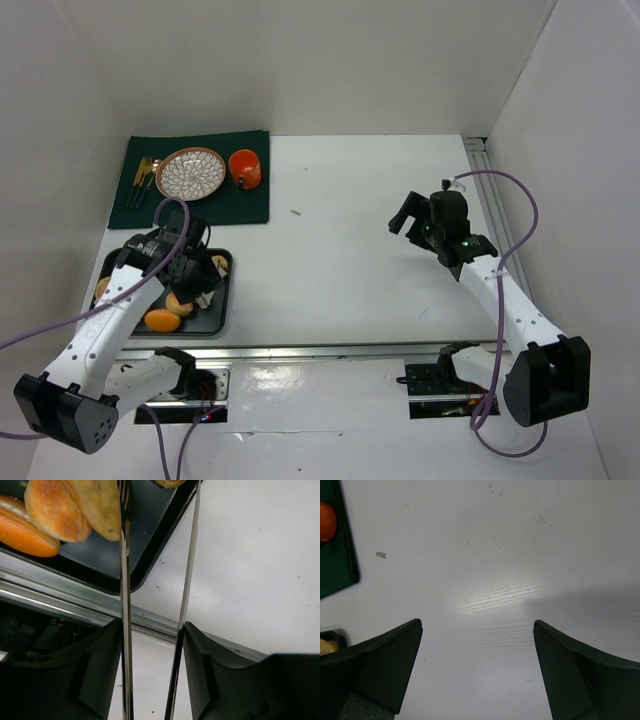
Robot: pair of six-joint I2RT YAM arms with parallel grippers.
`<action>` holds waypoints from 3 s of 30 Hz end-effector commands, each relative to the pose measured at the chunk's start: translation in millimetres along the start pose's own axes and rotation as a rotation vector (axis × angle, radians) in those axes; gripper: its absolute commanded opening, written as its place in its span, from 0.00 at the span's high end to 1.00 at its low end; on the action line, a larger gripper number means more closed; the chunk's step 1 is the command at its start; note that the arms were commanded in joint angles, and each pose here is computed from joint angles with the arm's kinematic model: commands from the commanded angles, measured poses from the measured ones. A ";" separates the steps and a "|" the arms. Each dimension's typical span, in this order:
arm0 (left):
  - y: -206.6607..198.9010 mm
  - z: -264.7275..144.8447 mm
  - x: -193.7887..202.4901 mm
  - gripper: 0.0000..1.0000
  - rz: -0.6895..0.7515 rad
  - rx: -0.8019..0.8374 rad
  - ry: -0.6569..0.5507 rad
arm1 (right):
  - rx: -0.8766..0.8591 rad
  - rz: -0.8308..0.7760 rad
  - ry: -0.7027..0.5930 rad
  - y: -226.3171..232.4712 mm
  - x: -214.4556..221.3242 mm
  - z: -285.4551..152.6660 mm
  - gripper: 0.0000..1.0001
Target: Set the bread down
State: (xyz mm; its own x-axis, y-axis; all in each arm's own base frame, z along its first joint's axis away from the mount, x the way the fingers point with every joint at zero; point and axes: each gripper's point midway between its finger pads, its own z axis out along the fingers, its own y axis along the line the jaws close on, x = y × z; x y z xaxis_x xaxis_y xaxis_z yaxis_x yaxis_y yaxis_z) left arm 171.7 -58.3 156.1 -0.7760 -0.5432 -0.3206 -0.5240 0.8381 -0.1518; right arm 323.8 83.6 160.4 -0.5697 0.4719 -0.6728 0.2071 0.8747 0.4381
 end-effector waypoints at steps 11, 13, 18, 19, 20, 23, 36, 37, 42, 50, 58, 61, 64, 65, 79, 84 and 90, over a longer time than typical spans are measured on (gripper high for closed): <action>-3.7 3.8 -19.7 0.57 -0.003 0.038 -0.053 | -0.039 0.003 -0.029 11.2 -13.6 3.8 0.01; -3.0 -6.1 -24.3 0.61 0.007 0.050 -0.071 | -0.039 0.003 -0.029 11.2 -13.6 3.8 0.01; -3.7 -46.8 -47.8 0.62 0.002 0.058 -0.165 | -0.040 0.011 -0.015 11.6 -10.5 6.1 0.01; -5.8 -50.9 -53.5 0.62 0.009 0.060 -0.181 | -0.047 0.011 -0.008 12.9 -9.4 8.6 0.01; -7.9 -53.6 -58.8 0.62 0.019 0.058 -0.193 | -0.052 0.011 -0.015 15.4 -12.8 7.6 0.01; -21.0 -61.6 -90.7 0.62 0.015 0.071 -0.272 | -0.058 0.011 -0.008 17.5 -13.0 9.3 0.01; -81.9 -6.1 -246.6 0.59 -0.042 0.083 -0.421 | -0.062 0.014 -0.001 23.3 -13.8 14.8 0.01; -85.8 -2.6 -254.4 0.58 -0.050 0.099 -0.416 | -0.068 0.009 0.003 25.9 -11.8 14.5 0.01; -91.9 42.8 -273.4 0.53 -0.068 0.139 -0.335 | -0.049 0.017 0.014 22.5 -8.7 19.7 0.01; -93.7 86.1 -279.2 0.34 -0.057 0.140 -0.246 | -0.036 0.004 0.056 24.7 1.2 31.6 0.01; -89.7 31.3 -288.5 0.29 -0.046 0.166 -0.364 | -0.054 0.003 0.057 33.2 2.4 35.5 0.01; -78.0 11.6 -285.1 0.32 -0.046 0.134 -0.400 | -0.053 0.004 0.058 37.0 3.3 37.0 0.01; -50.6 -8.1 -278.4 0.35 -0.049 0.045 -0.437 | -0.065 -0.007 0.067 42.3 7.7 35.9 0.01; -43.4 -9.1 -271.6 0.37 -0.041 0.020 -0.426 | -0.065 -0.007 0.067 42.3 7.7 35.9 0.01; 18.0 -39.9 -105.2 0.40 -0.080 0.071 -0.227 | -0.143 -0.035 0.101 64.2 23.1 37.0 0.01; 32.7 -35.0 -81.8 0.39 -0.119 0.022 -0.175 | -0.151 -0.044 0.106 63.9 26.2 40.1 0.01; 30.4 -35.1 -57.7 0.39 -0.143 0.058 -0.098 | -0.157 -0.044 0.113 61.7 30.6 36.4 0.01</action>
State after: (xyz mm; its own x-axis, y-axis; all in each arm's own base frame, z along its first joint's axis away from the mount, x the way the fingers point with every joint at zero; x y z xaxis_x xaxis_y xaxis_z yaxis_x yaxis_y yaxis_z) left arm 198.8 7.0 198.9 -0.6637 -0.6261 -0.4092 -0.5994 0.7725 -0.2097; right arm 340.2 147.8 126.5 -0.6985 0.4104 -0.5862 0.1151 0.8729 0.4741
